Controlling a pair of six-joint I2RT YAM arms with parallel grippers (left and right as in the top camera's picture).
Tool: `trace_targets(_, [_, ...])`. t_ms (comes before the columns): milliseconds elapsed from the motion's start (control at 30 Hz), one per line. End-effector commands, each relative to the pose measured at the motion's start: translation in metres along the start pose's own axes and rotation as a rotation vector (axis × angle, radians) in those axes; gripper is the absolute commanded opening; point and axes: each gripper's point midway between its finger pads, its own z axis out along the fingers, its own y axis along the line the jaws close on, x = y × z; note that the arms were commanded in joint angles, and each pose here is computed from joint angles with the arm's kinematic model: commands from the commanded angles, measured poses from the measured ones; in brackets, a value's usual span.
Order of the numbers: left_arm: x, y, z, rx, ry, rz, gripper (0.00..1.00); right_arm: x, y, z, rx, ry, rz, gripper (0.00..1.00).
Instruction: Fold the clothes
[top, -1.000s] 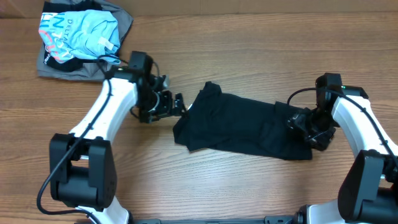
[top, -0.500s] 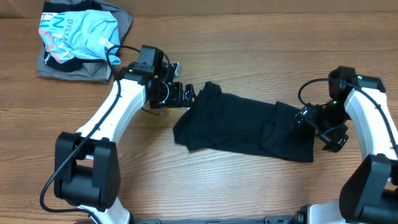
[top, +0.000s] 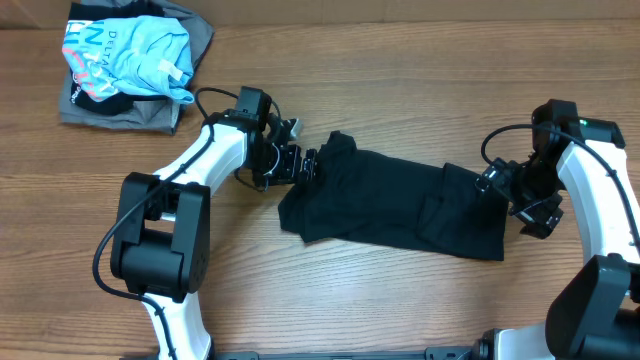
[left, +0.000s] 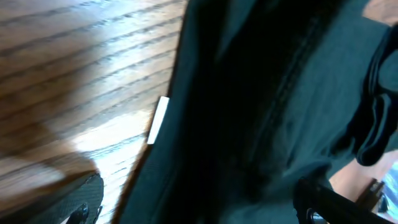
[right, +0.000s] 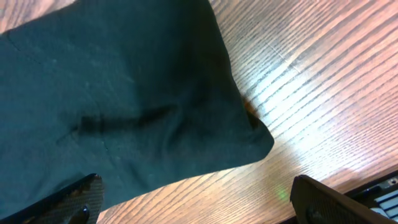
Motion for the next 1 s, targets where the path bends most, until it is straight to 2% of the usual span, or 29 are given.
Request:
trace_targets(0, [0.009, -0.011, 0.013, 0.045, 0.046, 0.057, 1.0, -0.005, 0.004, -0.011, -0.027, -0.042, -0.015, 1.0])
trace_targets(167, [0.02, -0.024, 0.031, 0.031, 0.091, 0.104, 1.0, -0.005, 0.004, -0.011, -0.027, -0.042, -0.02, 1.0])
trace_targets(367, [0.034, -0.018, 0.054, -0.011, 0.153, 0.105, 0.98, -0.004, 0.003, -0.011, -0.023, -0.037, -0.026, 1.0])
trace_targets(433, [0.036, -0.014, 0.059, -0.016, 0.164, 0.092, 0.75, -0.003, 0.003, -0.011, -0.022, -0.036, -0.026, 1.0])
trace_targets(567, [0.035, -0.007, 0.061, -0.041, 0.16, 0.08, 0.18, -0.003, 0.003, -0.011, -0.022, -0.036, -0.026, 1.0])
trace_targets(633, [0.033, 0.002, 0.059, -0.093, 0.152, 0.03, 0.07, -0.004, 0.003, -0.011, -0.023, -0.036, -0.026, 1.0])
trace_targets(667, [0.033, 0.01, 0.057, -0.133, 0.151, -0.002, 0.04, -0.003, 0.003, -0.011, -0.022, -0.036, -0.026, 1.0])
trace_targets(767, [0.037, 0.035, 0.047, -0.251, 0.163, -0.079, 0.04, -0.003, 0.002, -0.01, -0.021, -0.034, -0.026, 1.0])
trace_targets(800, [0.042, 0.06, 0.034, -0.377, 0.167, -0.163, 0.04, -0.003, 0.002, -0.008, -0.02, -0.032, -0.025, 1.0])
trace_targets(833, [0.045, 0.073, 0.026, -0.44, 0.167, -0.206, 0.04, -0.003, 0.002, -0.007, -0.02, -0.031, -0.025, 1.0])
trace_targets(967, [0.054, 0.116, -0.011, -0.621, 0.182, -0.323, 0.04, -0.001, 0.001, -0.003, -0.017, -0.026, -0.026, 1.0])
